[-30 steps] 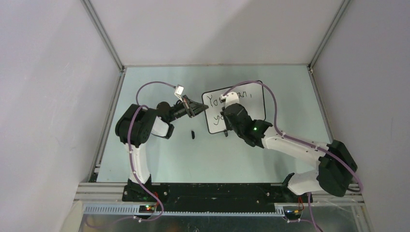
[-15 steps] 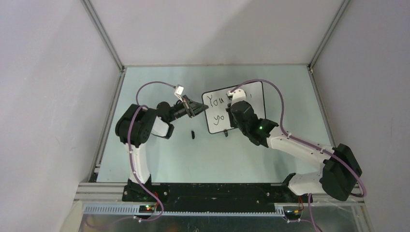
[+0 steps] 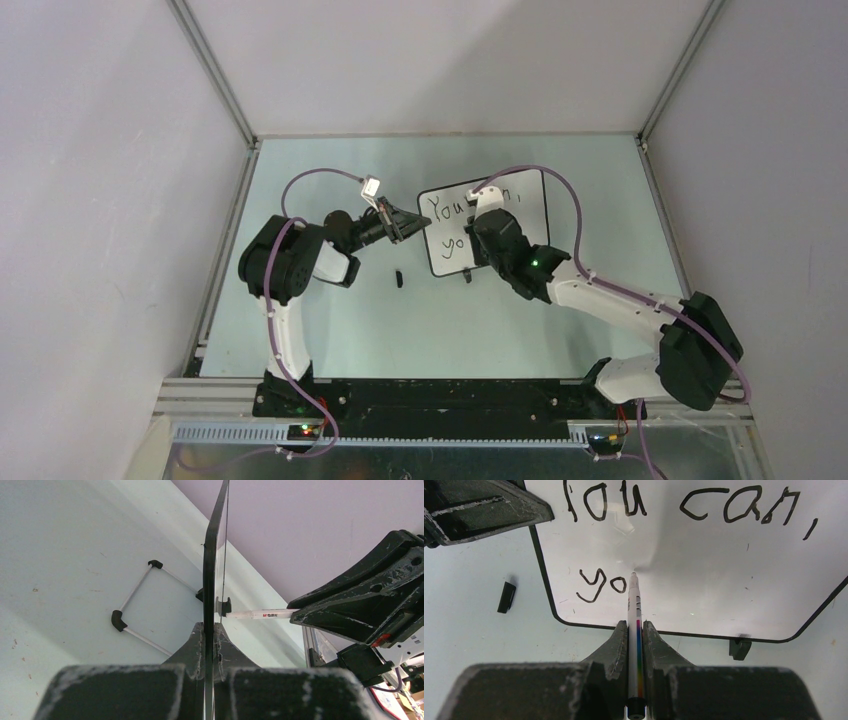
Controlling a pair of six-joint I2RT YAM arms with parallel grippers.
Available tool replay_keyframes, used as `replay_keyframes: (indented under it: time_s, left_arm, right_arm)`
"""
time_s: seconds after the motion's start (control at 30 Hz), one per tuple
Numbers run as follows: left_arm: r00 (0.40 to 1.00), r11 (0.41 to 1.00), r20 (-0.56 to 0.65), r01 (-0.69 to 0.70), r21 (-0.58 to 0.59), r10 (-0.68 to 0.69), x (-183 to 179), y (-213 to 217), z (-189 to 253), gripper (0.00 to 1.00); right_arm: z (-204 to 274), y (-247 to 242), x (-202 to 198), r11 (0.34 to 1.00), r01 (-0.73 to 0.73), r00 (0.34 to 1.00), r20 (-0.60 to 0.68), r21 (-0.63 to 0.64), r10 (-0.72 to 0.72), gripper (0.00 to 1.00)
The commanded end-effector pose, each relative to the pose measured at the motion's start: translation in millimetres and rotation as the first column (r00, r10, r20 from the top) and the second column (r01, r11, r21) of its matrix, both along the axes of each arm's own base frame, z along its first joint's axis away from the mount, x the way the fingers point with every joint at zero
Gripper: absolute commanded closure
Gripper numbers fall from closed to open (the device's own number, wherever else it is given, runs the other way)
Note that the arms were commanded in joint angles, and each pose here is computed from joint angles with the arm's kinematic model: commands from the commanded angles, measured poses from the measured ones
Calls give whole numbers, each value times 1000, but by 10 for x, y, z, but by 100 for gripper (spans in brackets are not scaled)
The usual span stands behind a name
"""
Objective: Write a sentence on the whiteboard
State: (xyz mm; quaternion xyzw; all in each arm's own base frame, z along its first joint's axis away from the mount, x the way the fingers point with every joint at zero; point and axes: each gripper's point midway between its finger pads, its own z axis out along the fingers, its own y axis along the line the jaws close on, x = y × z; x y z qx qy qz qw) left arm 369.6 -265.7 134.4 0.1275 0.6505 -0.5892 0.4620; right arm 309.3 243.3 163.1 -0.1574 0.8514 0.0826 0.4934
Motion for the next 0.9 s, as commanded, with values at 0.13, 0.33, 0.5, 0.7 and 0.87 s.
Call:
replay_keyframes:
  time_s: [0.13,0.33,0.5,0.7,0.87]
  left_arm:
    - [996,1000,88,25,-15,-24,4,-21,187,100]
    - [996,1000,87,25,-14,-23,5,-18,182,100]
    - [996,1000,88,24,-15,-23,7,-18,183,100]
    - [996,1000,89,24,-15,-23,9,-18,187,100]
    - [996,1000,88,26,-15,-24,6,-19,186,100]
  right_arm:
    - [-29,28,51,1000,14,1000,4,11,-14,100]
    - [-28,17,76,1000,23,1000,13,6,-23,100]
    - [-31,-15,100,999,41,999,22,-6,-41,100]
    - [-50,-5,118,999,46,999,20,-18,-46,100]
    - [-77,-13,106,998,48,999,12,-28,-48,100]
